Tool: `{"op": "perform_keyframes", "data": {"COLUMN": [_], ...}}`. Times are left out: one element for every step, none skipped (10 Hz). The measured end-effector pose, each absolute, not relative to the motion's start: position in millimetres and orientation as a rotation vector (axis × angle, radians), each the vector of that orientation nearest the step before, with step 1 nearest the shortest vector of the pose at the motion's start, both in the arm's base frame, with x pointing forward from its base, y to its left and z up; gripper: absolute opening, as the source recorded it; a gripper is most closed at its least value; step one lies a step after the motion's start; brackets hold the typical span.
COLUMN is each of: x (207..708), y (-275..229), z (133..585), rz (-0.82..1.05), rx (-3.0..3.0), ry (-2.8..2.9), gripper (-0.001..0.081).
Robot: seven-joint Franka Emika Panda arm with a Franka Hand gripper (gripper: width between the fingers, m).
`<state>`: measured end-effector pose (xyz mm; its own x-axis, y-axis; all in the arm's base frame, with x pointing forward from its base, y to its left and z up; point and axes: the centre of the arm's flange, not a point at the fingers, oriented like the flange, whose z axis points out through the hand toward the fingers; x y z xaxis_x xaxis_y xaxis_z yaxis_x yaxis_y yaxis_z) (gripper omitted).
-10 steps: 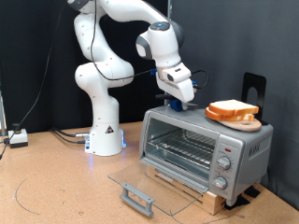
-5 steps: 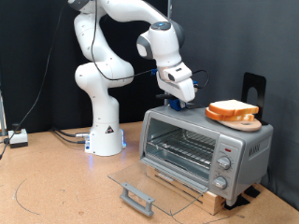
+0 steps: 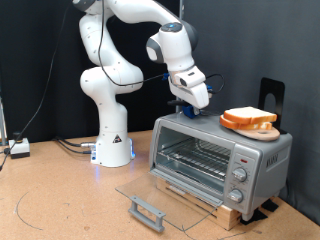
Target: Make a piece of toast with the oven
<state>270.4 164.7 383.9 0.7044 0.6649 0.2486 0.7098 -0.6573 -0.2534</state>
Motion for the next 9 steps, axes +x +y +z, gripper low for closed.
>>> {"op": "perform_keyframes", "data": {"x": [271,271,270,267,263,258,259,264,269], "y": [164,162,160,156,153,150,151,149,143], "z": [392,403,416,428,438,445,446,449,454], "rz": [-0.229,-0.279,-0.321,-0.344,-0.349,-0.35,-0.349,-0.391,-0.441], "rx": [-2.563,-2.539,-2.515,-2.494,-2.471,-2.453,-2.454,-2.479,-2.503], "ry": [-1.058,-1.045,-1.032,-1.028,-1.026,-1.026,-1.028,-0.982,-0.904], "gripper": [0.0408,0.0408,0.0416,0.0416,0.0416,0.0416,0.0416,0.0416,0.0416]}}
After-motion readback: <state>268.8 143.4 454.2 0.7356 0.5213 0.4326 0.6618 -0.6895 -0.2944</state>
